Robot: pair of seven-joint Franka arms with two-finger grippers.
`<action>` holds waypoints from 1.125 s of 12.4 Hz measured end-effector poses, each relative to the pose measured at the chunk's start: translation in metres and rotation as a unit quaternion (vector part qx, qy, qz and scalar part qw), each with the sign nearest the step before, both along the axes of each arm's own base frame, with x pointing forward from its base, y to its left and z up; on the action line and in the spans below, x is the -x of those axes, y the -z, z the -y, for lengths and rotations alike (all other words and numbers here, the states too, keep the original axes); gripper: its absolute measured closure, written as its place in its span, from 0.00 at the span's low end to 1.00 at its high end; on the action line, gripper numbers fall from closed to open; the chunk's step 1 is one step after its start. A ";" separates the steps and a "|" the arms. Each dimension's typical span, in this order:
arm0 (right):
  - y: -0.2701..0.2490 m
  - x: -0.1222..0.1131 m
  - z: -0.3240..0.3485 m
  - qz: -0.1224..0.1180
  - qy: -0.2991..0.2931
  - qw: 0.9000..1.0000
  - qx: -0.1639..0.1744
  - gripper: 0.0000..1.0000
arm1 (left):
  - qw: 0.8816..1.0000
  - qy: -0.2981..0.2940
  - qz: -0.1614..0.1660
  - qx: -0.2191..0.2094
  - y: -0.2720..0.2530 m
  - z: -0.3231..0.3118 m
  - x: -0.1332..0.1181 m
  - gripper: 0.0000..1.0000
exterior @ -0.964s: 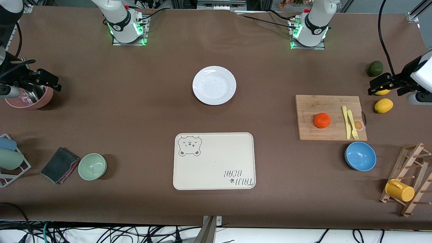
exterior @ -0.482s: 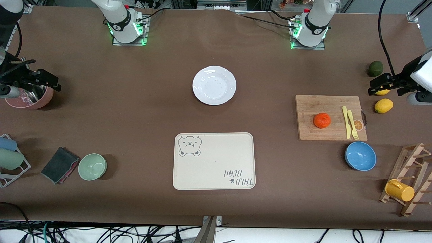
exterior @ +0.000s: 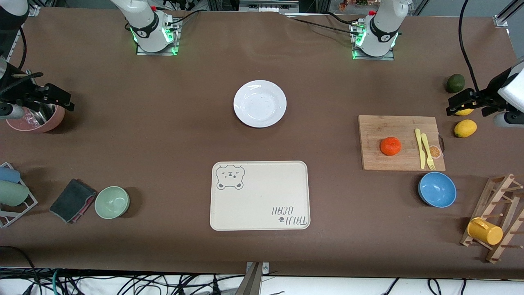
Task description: Place orange and plate with both arms
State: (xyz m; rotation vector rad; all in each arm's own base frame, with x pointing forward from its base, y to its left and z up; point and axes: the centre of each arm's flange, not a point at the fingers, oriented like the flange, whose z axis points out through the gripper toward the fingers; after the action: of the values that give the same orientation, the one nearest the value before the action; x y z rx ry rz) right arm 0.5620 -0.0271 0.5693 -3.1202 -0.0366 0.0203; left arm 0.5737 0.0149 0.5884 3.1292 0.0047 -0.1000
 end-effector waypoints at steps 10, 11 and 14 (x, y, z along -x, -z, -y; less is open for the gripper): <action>0.000 0.000 0.000 0.000 0.000 1.000 0.000 0.00 | 1.000 0.000 0.007 0.000 -0.007 0.000 -0.001 0.00; 0.000 0.000 0.000 0.000 0.000 1.000 0.000 0.00 | 1.000 0.000 0.007 0.000 -0.007 0.000 -0.001 0.00; 0.000 0.000 0.000 -0.001 0.000 1.000 0.000 0.00 | 1.000 0.000 0.007 0.000 -0.007 0.000 -0.001 0.00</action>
State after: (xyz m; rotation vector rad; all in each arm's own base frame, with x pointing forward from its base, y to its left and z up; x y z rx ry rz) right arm 0.5618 -0.0270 0.5692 -3.1201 -0.0369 0.0230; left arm 0.5744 0.0149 0.5951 3.1302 0.0046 -0.0775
